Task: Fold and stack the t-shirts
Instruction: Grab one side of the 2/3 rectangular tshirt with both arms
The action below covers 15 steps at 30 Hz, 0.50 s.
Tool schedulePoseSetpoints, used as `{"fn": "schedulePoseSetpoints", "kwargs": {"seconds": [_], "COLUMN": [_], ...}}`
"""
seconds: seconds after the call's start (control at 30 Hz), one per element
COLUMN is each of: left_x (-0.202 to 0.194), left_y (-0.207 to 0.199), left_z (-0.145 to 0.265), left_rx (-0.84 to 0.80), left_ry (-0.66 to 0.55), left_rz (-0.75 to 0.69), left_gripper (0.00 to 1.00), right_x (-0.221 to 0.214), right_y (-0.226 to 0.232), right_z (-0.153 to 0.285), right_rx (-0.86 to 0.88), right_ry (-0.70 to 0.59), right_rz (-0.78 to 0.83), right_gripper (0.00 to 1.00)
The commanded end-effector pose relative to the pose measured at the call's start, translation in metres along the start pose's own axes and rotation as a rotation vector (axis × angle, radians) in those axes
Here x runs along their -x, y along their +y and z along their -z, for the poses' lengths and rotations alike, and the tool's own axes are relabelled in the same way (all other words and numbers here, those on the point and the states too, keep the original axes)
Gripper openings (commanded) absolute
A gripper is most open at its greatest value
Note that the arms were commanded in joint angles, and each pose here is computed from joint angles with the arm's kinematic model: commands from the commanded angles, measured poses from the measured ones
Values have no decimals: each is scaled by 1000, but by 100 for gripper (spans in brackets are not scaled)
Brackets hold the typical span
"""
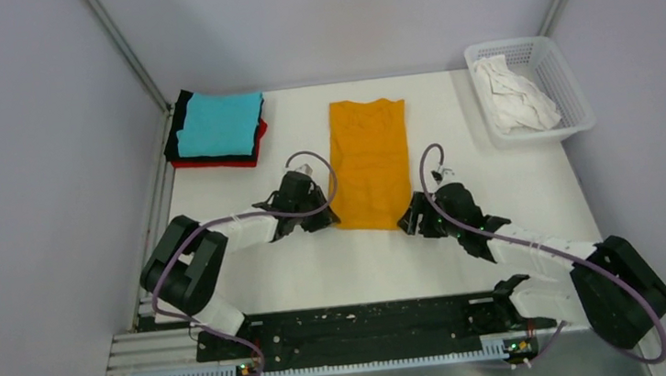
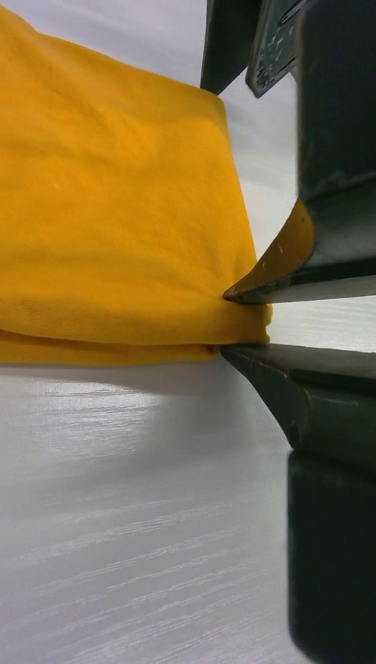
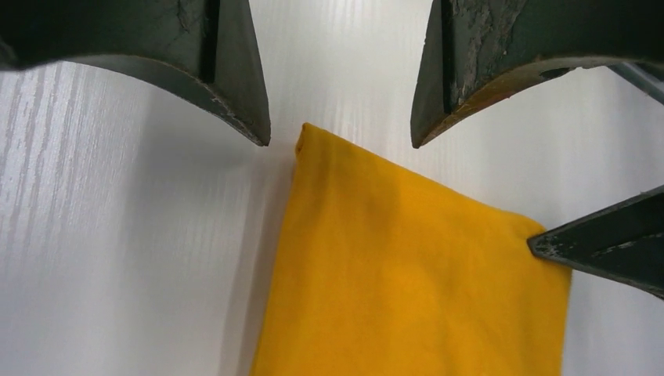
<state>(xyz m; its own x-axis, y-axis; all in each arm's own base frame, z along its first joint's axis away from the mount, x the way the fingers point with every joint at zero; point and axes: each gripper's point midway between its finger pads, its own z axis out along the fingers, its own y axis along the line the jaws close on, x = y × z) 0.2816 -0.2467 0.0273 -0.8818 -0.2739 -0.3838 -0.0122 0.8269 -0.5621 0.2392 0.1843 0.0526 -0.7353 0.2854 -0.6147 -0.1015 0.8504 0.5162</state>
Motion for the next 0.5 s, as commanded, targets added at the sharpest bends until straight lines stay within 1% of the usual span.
{"fn": "schedulePoseSetpoints", "kwargs": {"seconds": [0.0, 0.07, 0.13, 0.23, 0.33, 0.37, 0.4, 0.43, 0.47], "left_x": [-6, -7, -8, -7, -8, -9, -10, -11, -11], "left_y": [12, 14, 14, 15, 19, 19, 19, 19, 19], "left_z": [-6, -9, -11, -14, -14, -13, -13, -12, -11], "left_rx": [58, 64, 66, 73, 91, 90, 89, 85, 84], "left_ry": [19, 24, 31, 27, 29, 31, 31, 31, 28], "left_rz": [2, 8, 15, 15, 16, 19, 18, 20, 21], "left_gripper": [27, 22, 17, 15, 4, 0, 0, 0, 0], "right_x": [13, 8, 3, 3, 1, 1, -1, -4, -6], "right_y": [9, 6, -3, -12, -11, -10, -6, -4, -3], "right_z": [-14, -19, -23, -26, -27, -27, -27, -27, -26], "right_rx": [6, 0, -27, -67, -64, -59, -39, -21, -14], "right_ry": [-6, 12, 18, 4, 21, 24, 34, 44, 54], "right_rz": [-3, 5, 15, 18, 21, 22, 22, 21, 21], "right_gripper": [62, 59, 49, 46, 39, 33, 25, 13, 4]}}
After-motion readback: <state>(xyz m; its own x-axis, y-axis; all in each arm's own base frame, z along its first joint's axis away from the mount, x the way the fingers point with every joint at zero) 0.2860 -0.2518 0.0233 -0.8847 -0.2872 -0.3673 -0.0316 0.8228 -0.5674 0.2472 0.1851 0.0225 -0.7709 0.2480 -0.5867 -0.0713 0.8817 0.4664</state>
